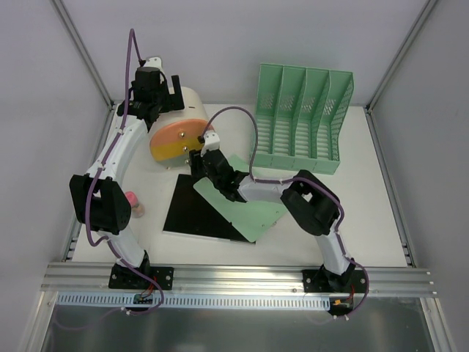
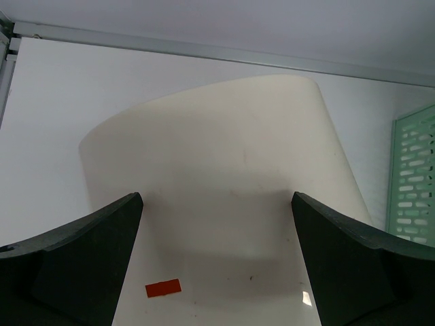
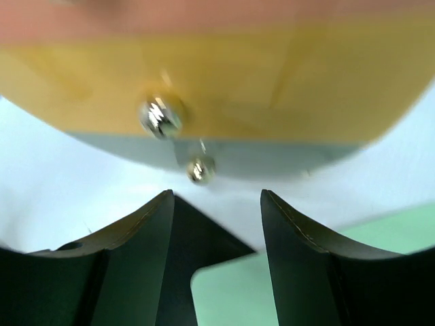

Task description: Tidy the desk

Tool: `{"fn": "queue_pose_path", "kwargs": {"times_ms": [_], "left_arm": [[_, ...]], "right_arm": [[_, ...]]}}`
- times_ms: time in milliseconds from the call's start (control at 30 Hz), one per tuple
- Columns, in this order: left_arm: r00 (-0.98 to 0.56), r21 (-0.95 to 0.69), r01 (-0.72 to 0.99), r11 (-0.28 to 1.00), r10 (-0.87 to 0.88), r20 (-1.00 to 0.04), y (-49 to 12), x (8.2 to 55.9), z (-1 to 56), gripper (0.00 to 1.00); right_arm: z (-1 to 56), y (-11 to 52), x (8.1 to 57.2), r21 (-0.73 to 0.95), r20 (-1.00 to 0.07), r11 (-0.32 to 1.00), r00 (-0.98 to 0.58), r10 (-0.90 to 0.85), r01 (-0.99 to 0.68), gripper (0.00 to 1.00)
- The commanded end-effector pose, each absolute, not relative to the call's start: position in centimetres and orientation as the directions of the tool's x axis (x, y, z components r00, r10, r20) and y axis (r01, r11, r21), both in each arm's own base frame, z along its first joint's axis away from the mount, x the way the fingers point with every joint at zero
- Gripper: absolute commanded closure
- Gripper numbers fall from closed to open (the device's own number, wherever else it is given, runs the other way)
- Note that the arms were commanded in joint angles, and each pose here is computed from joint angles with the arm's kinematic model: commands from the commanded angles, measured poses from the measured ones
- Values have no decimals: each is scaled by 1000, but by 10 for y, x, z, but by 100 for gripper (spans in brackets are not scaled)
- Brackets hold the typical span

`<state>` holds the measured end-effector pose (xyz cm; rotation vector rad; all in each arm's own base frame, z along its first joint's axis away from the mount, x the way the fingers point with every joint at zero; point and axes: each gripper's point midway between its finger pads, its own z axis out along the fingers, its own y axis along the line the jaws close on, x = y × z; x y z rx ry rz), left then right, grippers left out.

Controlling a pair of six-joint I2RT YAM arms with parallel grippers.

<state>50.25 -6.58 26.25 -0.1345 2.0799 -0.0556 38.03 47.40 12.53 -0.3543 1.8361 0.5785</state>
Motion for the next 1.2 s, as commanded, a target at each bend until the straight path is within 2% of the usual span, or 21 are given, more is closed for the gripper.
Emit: {"fn": "queue_pose_path", "kwargs": {"times_ms": [0,233,600,700,1167], "left_arm": [[-599,-39,-73,997,-75,-797,-62,480,229,6],[-600,-39,-76,996,-77,-796,-61,479,229,6],[-598,-37,-76,996,-75,-798,-61,479,229,6],[-597,-37,-76,996,-75,-799,-61,480,230,6],[-600,-47,-73,996,-81,-796,-63,482,227,6]], "right_arm": [[195,467,376,363,-928,785,-275,252,-502,42],[170,470,372,442,-889,751,-348,296,-490,43],[148,487,371,703,-704,584,-512,491,-407,45],[140,490,368,756,-646,542,-549,530,-366,49],[116,496,377,857,-507,451,-569,648,-249,49]]}}
